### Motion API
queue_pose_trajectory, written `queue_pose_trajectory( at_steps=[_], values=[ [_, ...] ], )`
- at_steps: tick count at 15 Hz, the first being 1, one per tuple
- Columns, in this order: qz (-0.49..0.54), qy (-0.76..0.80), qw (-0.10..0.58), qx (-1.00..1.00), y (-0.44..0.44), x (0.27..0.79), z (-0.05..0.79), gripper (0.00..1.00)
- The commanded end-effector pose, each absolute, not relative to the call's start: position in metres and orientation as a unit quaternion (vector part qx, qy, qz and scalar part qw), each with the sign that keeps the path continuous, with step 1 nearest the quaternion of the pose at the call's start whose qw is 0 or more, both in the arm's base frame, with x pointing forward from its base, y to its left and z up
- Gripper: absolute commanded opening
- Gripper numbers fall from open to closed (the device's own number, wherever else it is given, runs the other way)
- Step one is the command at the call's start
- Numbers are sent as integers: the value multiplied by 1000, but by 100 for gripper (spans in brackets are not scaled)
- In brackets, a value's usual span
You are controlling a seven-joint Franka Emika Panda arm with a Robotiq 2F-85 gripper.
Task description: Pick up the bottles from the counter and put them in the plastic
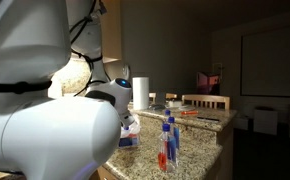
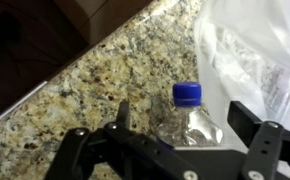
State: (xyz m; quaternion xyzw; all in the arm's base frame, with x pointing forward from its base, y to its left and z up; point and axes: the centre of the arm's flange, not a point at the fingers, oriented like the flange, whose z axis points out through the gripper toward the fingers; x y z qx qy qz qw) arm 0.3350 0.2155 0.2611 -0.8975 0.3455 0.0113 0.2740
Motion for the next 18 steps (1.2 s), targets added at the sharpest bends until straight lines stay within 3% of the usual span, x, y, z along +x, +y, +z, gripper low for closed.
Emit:
queue_pose_trajectory(
  at_steps=[1,7,8,10,18],
  values=[
    [20,325,267,-907,226,348,239,100],
    [31,314,252,-915,239,359,227,100],
    [32,313,249,-916,240,360,225,75],
    [32,307,245,-919,242,362,224,67],
    [23,274,222,-935,245,361,236,13]
  ],
)
